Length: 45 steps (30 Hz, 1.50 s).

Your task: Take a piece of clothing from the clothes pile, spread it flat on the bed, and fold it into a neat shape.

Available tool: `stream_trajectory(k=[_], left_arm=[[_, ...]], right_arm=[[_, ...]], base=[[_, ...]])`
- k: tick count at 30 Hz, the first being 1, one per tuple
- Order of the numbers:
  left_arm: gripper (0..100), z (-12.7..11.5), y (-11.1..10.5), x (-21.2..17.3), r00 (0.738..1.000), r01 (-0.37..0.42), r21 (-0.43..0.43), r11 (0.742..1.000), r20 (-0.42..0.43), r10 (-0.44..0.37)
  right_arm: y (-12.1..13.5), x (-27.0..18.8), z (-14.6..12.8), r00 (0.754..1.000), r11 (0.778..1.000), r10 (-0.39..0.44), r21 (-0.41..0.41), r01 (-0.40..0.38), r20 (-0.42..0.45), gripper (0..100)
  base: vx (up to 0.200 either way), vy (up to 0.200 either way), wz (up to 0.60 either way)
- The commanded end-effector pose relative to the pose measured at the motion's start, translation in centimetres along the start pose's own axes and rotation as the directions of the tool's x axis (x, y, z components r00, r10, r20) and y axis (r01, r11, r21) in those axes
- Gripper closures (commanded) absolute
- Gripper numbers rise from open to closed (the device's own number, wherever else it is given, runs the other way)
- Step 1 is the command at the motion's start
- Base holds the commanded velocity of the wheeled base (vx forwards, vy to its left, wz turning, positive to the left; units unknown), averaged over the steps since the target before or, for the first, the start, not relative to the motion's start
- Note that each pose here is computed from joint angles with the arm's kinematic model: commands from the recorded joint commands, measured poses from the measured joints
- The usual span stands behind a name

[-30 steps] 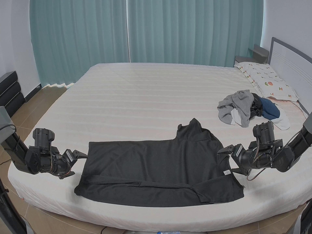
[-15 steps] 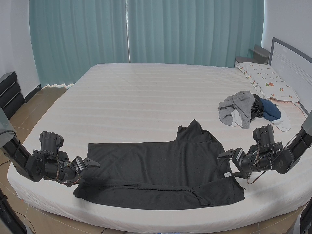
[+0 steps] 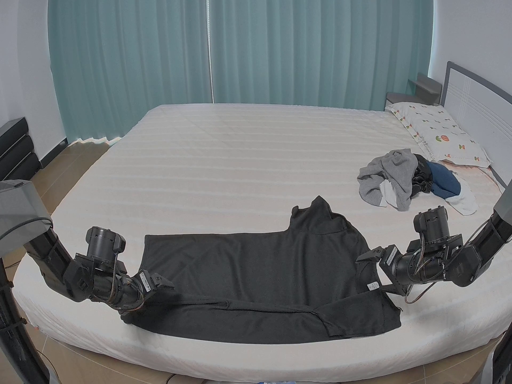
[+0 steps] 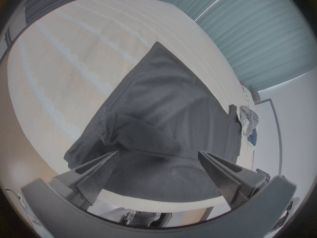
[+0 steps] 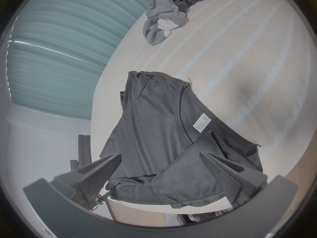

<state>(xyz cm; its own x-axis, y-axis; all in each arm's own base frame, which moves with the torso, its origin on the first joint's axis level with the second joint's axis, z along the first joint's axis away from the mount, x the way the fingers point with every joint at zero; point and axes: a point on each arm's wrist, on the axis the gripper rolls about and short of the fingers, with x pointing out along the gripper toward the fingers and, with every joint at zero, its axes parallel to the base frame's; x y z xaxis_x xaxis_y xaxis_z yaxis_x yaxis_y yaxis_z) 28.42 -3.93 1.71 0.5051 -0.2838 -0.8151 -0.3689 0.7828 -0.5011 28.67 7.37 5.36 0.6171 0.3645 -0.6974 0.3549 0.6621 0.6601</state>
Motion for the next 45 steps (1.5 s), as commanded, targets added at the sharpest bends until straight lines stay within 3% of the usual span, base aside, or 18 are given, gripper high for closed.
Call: stream_trajectory(k=[1,6,15,23,25,28,33,41,45], left_arm=[[0,0.4,0.2,1.2,1.0,-0.027,0.001,1.0,-0.007,0.027],[0,2.3,-0.5,1.8,0.996,-0.051,0.0,0.999,0.068,0.051],[0,6.5,-0.2,1.0,0.978,-0.003,-0.146,0.989,0.204,0.033],[0,8.2,0.8,-1.0,0.972,0.071,-0.205,0.976,0.232,-0.022],[0,8.1,1.0,-1.5,0.977,0.108,-0.187,0.976,0.203,-0.069],[0,7.3,1.3,-1.7,0.983,0.133,-0.093,0.987,0.139,-0.12],[0,6.1,1.9,-1.0,0.991,0.097,0.06,0.994,0.087,-0.102],[0,5.8,1.4,0.1,0.993,0.093,0.12,0.988,0.065,-0.101],[0,5.4,1.1,1.3,0.996,0.055,0.134,0.989,0.058,-0.063]], right_arm=[[0.0,0.0,0.0,1.0,1.0,0.0,0.0,0.0,0.002,0],[0.1,0.0,0.1,1.0,1.0,0.001,-0.001,-0.001,0.006,0],[0.1,0.0,0.2,1.0,1.0,0.003,0.001,-0.003,0.009,0],[0.1,-0.3,0.4,1.0,1.0,0.008,0.004,-0.008,0.02,0],[0.0,-0.4,0.5,1.0,1.0,0.007,0.006,-0.007,0.022,0],[0.0,-0.4,0.5,1.0,1.0,0.007,0.006,-0.007,0.022,0],[0.1,-0.6,0.5,1.0,1.0,0.012,0.005,-0.013,0.025,0],[0.1,-0.6,0.6,1.0,1.0,0.011,0.006,-0.011,0.027,0],[0.0,-0.6,0.5,1.0,1.0,0.011,0.002,-0.011,0.025,0]], base=[[0.0,0.0,0.0],[0.0,0.0,0.0],[0.0,0.0,0.0],[0.0,0.0,0.0],[0.0,0.0,0.0],[0.0,0.0,0.0],[0.0,0.0,0.0],[0.0,0.0,0.0],[0.0,0.0,0.0]])
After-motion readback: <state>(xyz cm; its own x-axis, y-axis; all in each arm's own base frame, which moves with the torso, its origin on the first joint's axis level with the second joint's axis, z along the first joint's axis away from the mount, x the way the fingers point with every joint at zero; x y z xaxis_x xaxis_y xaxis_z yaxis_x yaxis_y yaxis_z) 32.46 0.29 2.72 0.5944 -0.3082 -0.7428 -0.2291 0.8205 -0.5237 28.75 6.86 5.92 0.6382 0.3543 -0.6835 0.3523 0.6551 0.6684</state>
